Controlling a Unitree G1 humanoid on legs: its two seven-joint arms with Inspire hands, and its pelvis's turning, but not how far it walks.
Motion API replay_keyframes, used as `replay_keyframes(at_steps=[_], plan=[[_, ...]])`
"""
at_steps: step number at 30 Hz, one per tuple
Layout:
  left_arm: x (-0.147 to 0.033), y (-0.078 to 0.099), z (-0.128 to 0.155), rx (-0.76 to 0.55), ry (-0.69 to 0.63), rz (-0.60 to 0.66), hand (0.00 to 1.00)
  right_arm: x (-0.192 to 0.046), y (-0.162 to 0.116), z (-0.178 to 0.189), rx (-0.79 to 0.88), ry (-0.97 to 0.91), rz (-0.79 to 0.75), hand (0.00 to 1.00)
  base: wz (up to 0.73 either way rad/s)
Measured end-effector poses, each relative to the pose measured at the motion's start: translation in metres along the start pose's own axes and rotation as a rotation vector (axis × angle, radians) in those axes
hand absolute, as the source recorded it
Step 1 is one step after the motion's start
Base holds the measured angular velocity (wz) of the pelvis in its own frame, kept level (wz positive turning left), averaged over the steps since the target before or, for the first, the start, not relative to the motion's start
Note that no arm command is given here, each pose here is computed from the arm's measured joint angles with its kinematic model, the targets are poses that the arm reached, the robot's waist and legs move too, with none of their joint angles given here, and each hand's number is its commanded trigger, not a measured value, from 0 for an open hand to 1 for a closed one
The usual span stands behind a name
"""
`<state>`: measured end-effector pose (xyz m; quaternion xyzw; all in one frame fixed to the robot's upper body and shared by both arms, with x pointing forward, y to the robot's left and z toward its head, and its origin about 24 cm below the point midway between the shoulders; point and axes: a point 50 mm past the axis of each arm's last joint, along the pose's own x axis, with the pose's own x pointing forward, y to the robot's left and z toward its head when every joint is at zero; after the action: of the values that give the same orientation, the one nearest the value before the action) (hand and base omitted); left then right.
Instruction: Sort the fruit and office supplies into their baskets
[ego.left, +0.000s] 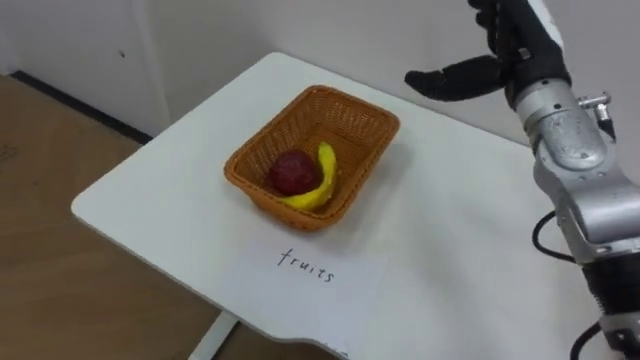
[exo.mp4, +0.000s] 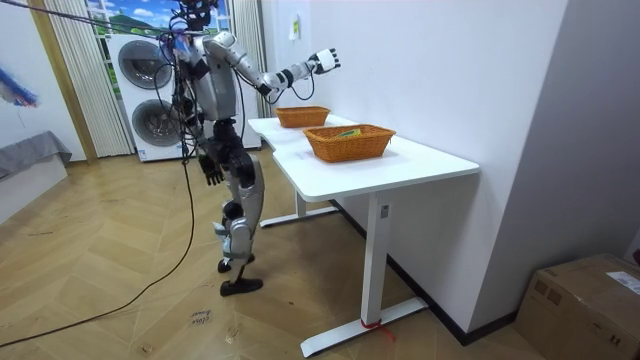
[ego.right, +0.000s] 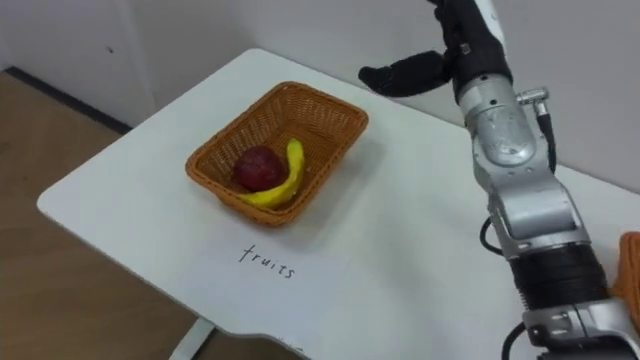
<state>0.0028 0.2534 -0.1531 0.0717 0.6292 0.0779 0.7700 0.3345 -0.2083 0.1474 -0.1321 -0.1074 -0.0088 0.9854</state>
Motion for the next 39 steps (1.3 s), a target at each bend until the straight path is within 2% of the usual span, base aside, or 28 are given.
replay_keyframes(at_steps=[6,19,24,30,39], plan=[[0.000,-0.002,-0.002,0.009,0.002,-0.021,0.00,-0.011,-0.032,-0.006,0.149,0.005,-0.141,0.00,-0.15],[-0.001,0.000,-0.014,0.009,0.030,-0.034,0.00,-0.029,-0.089,0.017,0.207,-0.135,-0.458,0.00,-0.19],[-0.003,0.005,-0.018,0.017,0.030,-0.012,0.00,-0.050,-0.108,0.006,0.211,-0.111,-0.571,0.00,-0.27],[-0.004,0.006,-0.021,0.026,0.032,-0.002,0.00,-0.062,-0.120,-0.001,0.252,-0.085,-0.659,0.00,-0.19],[-0.005,0.008,-0.021,0.038,0.024,0.013,0.00,-0.117,-0.161,-0.026,0.246,0.004,-0.924,0.00,-0.12]])
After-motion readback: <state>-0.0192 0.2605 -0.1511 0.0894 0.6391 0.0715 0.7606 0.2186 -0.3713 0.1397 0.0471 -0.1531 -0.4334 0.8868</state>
